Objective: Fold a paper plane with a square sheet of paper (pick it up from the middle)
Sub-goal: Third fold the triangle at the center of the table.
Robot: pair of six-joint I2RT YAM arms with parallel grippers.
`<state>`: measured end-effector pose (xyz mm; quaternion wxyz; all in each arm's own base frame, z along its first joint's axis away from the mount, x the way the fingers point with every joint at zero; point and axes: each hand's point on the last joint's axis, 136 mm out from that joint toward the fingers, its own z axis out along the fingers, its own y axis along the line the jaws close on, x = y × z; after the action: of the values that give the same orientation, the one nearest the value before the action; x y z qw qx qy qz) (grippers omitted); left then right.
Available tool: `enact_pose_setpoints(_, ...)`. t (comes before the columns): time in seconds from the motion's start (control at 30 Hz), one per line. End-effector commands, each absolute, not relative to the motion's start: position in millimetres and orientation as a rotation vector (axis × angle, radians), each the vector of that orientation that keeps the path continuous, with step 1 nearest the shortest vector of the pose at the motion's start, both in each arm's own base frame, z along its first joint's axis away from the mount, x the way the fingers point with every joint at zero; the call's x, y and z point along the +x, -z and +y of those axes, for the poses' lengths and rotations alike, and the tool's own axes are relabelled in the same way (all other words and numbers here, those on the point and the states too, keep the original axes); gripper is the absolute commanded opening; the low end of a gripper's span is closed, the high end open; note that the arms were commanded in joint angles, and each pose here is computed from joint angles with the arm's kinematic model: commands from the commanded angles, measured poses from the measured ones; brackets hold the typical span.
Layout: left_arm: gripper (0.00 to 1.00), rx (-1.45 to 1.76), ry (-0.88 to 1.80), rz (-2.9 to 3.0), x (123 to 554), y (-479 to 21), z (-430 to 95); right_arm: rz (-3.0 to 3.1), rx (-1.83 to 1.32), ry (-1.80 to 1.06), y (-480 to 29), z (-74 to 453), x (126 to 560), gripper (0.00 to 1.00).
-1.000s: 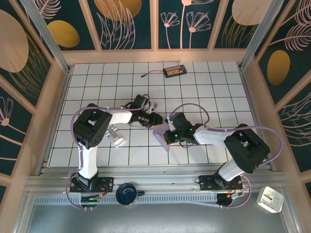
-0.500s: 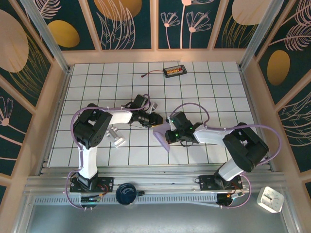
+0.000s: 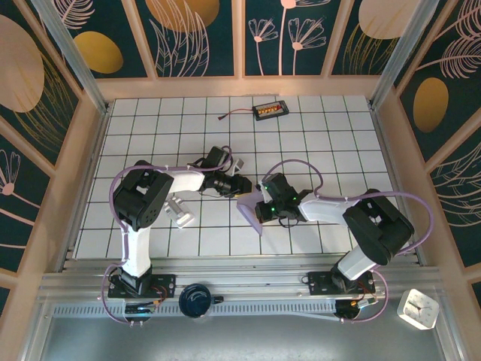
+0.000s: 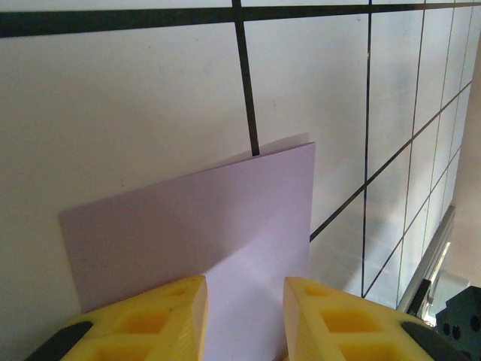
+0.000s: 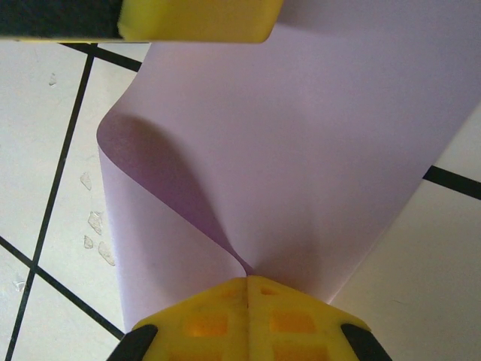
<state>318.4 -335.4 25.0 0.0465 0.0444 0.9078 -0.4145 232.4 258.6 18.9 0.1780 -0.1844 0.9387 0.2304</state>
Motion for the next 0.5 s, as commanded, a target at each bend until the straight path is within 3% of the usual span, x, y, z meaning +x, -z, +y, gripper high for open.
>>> enact_pose_setpoints(0.0,0.32,0.114,1.181,2.852,312.2,-1.2,-325.2,2.657,-0.516,-0.604,-21.7,251.1,236.8,0.0)
enact_pose_setpoints(0.47,0.32,0.115,1.181,2.855,310.3,-0.7,-324.4,2.65,-0.528,-0.612,-25.1,250.9,235.3,0.0)
